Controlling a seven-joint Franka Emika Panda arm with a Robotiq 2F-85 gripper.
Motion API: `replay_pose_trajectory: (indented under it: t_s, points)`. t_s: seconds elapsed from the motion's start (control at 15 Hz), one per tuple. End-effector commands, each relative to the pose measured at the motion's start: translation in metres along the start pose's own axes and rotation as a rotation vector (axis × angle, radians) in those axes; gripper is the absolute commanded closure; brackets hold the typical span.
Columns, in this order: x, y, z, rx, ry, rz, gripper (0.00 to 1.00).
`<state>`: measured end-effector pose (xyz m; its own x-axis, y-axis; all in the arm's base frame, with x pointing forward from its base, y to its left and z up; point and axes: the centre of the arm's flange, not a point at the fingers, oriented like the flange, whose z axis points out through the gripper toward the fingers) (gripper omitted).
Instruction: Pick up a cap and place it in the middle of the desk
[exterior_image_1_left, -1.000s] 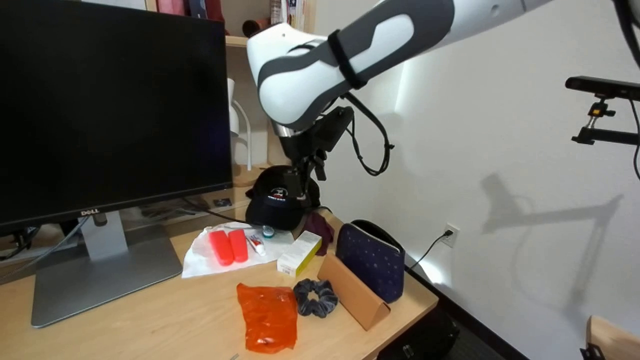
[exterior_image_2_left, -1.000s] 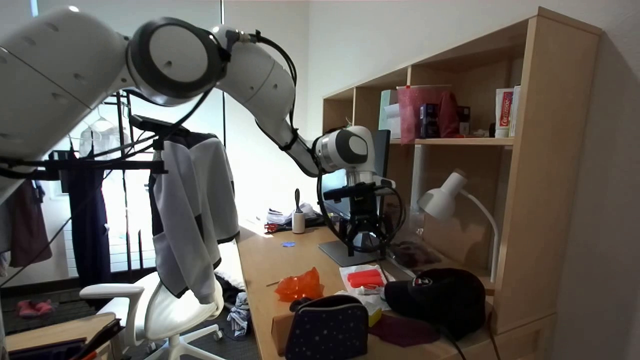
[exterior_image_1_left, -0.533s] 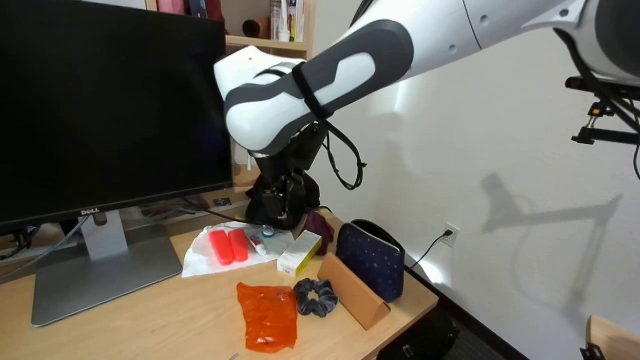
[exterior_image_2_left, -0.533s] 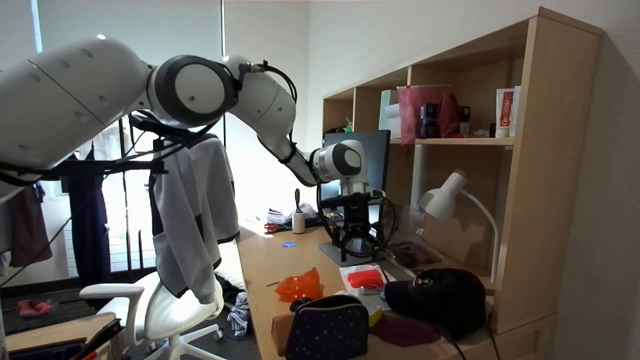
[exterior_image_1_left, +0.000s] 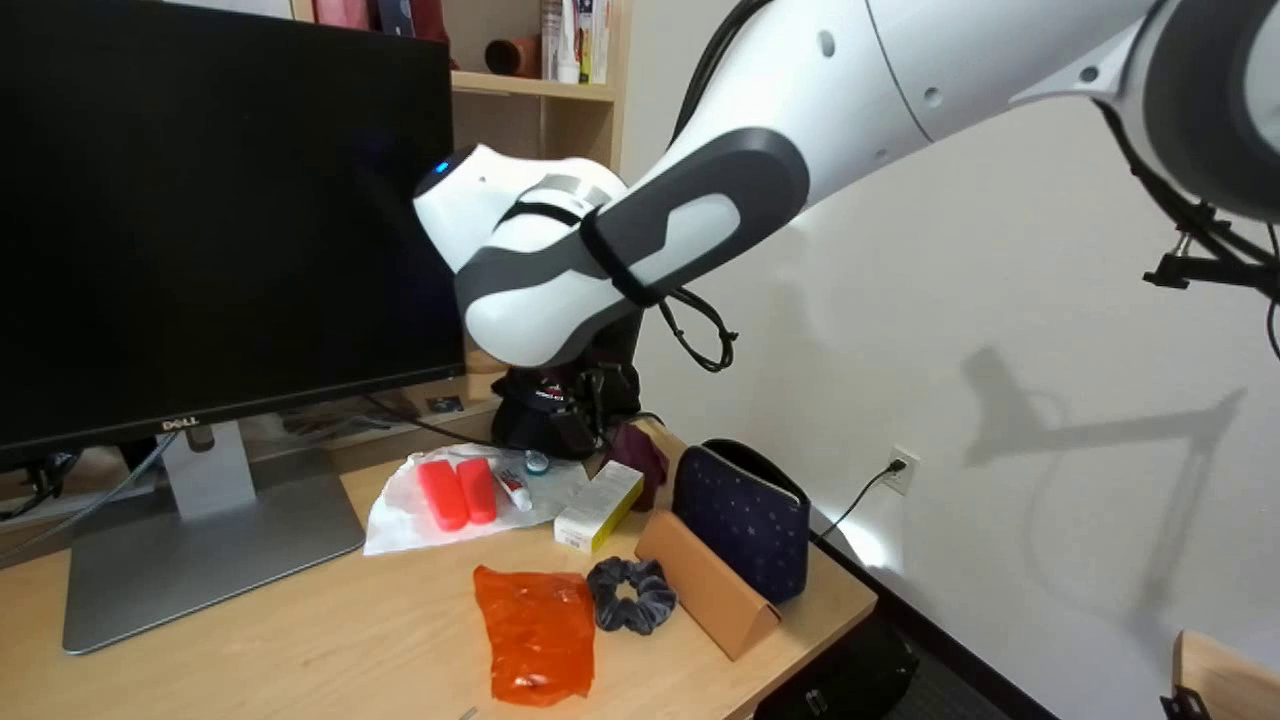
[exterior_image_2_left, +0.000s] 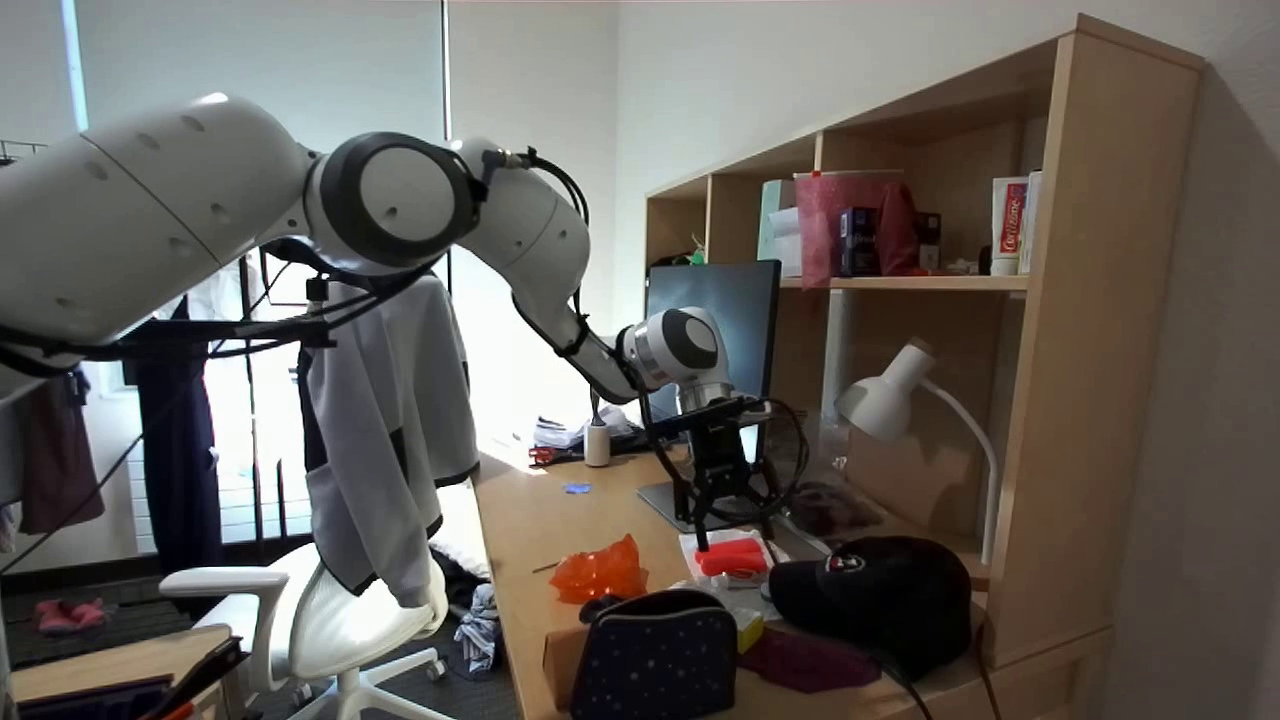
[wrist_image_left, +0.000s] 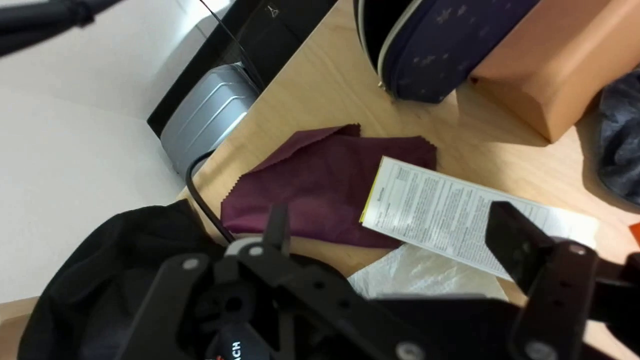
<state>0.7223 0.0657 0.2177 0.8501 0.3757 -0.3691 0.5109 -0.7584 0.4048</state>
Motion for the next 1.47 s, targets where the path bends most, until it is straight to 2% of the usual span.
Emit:
replay_pose_trajectory:
  t_s: [0.0, 0.6, 0.8, 1.07, 1.13, 1.4]
  points:
    - [0.023, -0.014, 0.014, -0.037, 0.043, -0.065, 0.00]
    - [0.041, -0.018, 0.037, -0.101, 0.133, -0.010, 0.00]
    - [0.044, -0.022, 0.040, -0.079, 0.154, 0.005, 0.00]
    - [0.039, -0.023, 0.042, -0.062, 0.136, -0.011, 0.00]
    - [0.039, -0.021, 0.042, -0.097, 0.137, 0.007, 0.00]
    - [0.047, -0.020, 0.048, -0.112, 0.156, -0.022, 0.00]
